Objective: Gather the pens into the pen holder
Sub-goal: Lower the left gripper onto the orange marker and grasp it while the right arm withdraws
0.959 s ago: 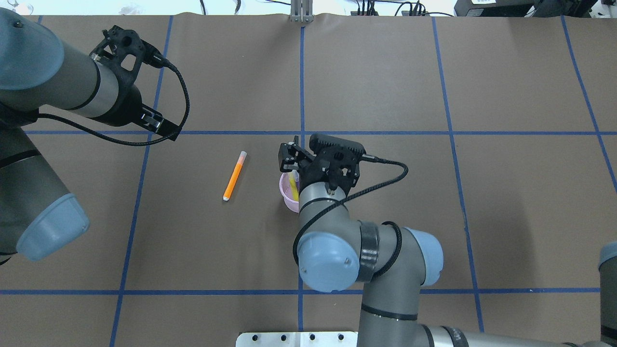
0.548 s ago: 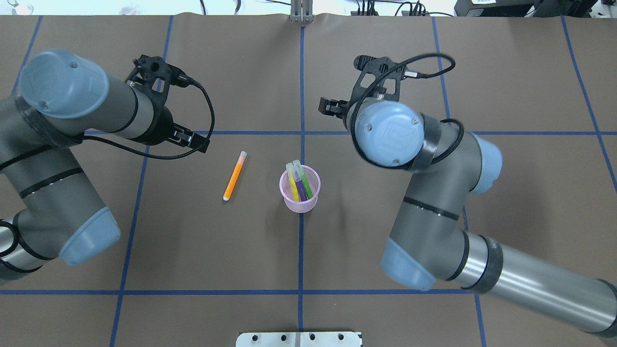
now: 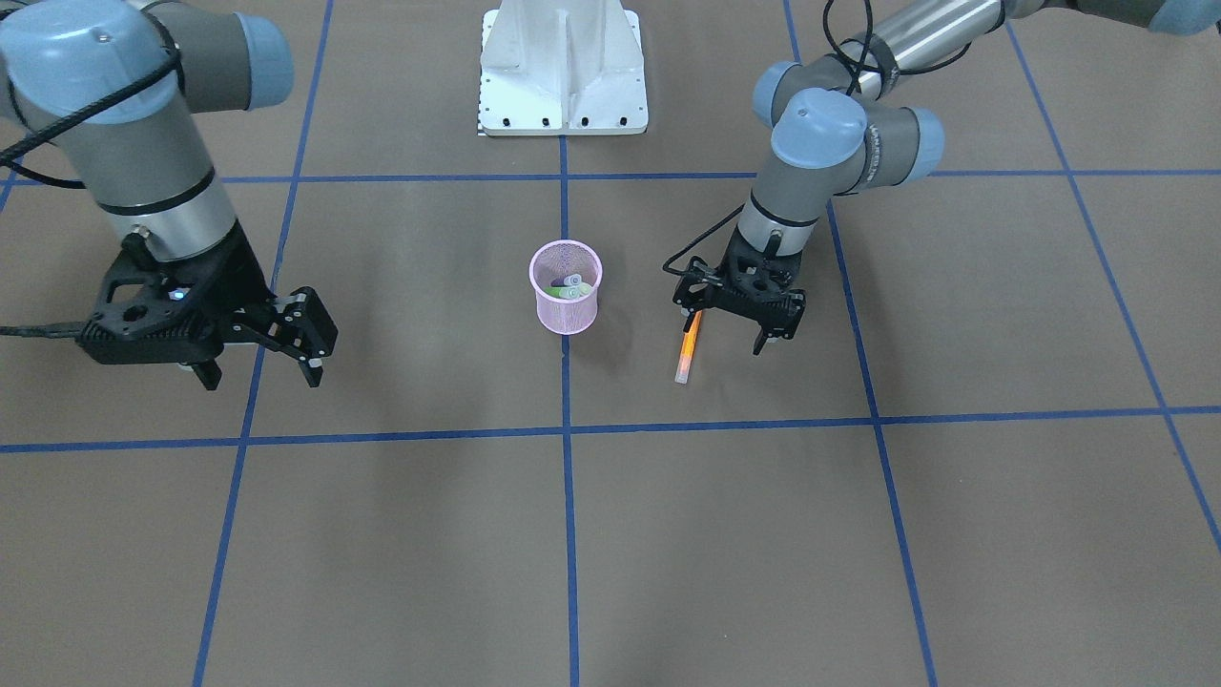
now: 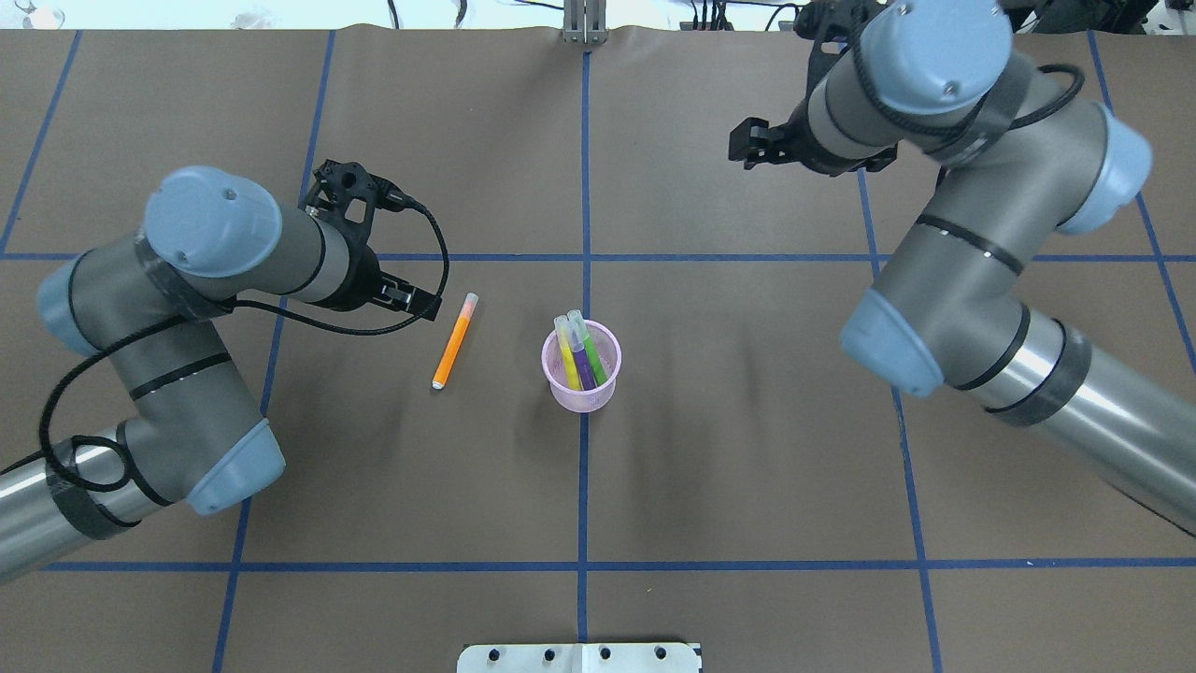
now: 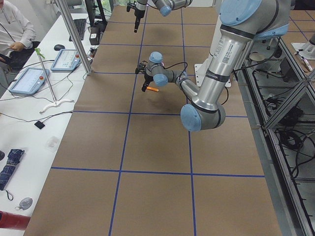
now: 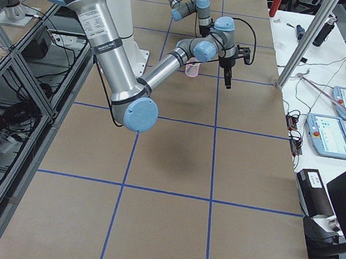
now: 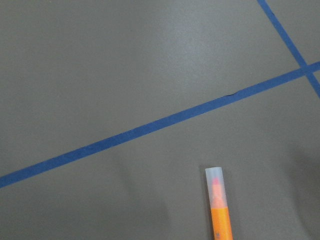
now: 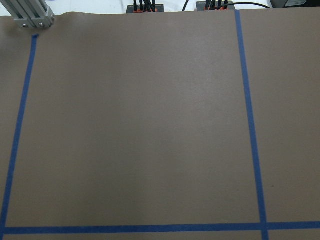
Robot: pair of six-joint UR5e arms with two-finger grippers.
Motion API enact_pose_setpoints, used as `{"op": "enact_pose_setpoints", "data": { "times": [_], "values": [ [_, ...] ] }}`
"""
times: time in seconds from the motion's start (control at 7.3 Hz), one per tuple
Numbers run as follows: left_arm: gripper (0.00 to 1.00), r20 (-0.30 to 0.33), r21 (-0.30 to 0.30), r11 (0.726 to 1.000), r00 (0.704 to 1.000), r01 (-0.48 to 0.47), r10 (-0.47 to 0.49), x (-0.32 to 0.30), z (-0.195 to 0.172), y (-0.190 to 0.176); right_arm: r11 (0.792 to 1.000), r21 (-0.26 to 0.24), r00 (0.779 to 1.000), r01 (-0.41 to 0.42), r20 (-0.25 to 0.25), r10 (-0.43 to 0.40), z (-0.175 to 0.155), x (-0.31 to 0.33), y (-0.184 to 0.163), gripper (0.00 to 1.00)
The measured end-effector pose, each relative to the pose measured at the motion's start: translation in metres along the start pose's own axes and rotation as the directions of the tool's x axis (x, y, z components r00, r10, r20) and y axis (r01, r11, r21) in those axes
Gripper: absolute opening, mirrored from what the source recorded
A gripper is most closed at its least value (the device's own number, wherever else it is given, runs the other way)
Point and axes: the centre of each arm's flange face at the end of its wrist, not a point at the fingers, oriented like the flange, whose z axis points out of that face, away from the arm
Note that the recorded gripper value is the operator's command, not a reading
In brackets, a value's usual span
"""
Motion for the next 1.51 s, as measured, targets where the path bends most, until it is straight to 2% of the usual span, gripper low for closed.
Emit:
{"op": "enact_pose_setpoints", "data": {
  "times": [0.14,0.27,1.23,1.51],
  "values": [
    [0.79,-0.002,0.000,1.000,1.000,0.020,-0.020,0.013,0.010,-0.003,1.000,-0.009,1.000,0.012,0.000,-0.012,0.000,0.012,-0.002,0.99],
    [0.44,-0.006,-0.003,1.000,1.000,0.026,-0.026,0.022,0.015,-0.002,1.000,-0.012,1.000,0.015,-0.001,-0.015,0.000,0.017,-0.003,0.99],
    [0.43,0.001,-0.018,1.000,1.000,0.018,-0.018,0.027,0.022,0.001,1.000,-0.014,1.000,0.013,-0.007,-0.013,0.002,0.022,-0.003,0.99],
    [0.38,0.004,-0.020,1.000,1.000,0.019,-0.019,0.026,0.024,0.002,1.000,-0.015,1.000,0.013,-0.010,-0.013,0.003,0.022,-0.003,0.99]
  ]
}}
